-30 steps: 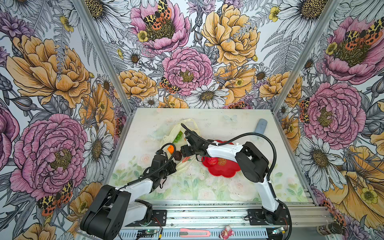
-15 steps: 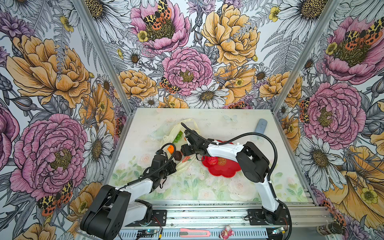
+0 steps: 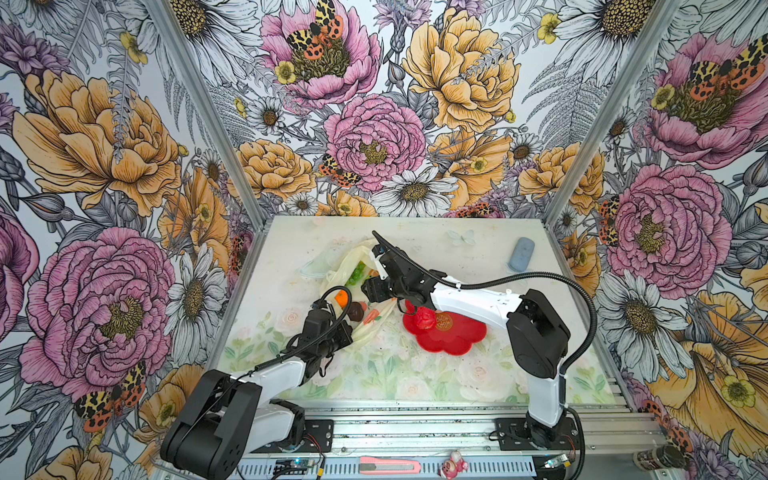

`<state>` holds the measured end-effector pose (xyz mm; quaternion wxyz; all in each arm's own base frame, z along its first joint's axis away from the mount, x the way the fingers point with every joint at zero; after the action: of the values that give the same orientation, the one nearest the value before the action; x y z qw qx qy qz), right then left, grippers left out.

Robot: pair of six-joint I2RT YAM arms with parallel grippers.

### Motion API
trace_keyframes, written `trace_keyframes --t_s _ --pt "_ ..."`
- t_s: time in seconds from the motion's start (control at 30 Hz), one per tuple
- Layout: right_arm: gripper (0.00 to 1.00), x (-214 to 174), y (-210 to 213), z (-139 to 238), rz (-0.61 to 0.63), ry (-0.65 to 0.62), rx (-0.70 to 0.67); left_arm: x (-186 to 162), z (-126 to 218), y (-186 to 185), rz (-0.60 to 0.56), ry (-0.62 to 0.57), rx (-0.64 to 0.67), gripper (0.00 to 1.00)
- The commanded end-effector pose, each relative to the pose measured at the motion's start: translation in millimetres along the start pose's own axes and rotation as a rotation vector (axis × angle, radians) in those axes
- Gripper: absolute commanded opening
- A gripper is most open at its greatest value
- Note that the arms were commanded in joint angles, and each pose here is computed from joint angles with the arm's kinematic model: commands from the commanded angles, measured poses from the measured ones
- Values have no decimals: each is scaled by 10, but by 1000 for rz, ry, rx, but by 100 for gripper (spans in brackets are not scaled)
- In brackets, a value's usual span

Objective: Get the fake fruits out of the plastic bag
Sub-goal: 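Lift the green fruit out and lower it into the red bowl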

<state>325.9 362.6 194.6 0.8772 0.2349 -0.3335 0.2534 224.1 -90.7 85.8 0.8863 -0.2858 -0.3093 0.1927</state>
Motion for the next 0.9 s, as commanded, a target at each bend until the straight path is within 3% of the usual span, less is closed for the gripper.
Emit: trace_keyframes --t_s 0.0,0.43,0.87 --pt "69 49 11 265 19 -21 6 76 -5 -45 -19 -19 -7 0" --pt "69 -476 -538 1097 -9 40 -167 84 -36 -42 -23 -14 0 0" --pt "68 -1087 -975 1238 -150 167 -267 82 -68 -32 -24 -8 5 0"
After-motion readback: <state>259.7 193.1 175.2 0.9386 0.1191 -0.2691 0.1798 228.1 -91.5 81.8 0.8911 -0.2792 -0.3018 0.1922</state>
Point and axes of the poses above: each gripper's point midway between its finger pads, its own z axis back along the fingers, its own y axis along the line the jaws close on, x = y × z, the point moved 8 cm from there along z, back along the fingers, and after that the axes turned 5 degrees about z, right-handed, at the moved point
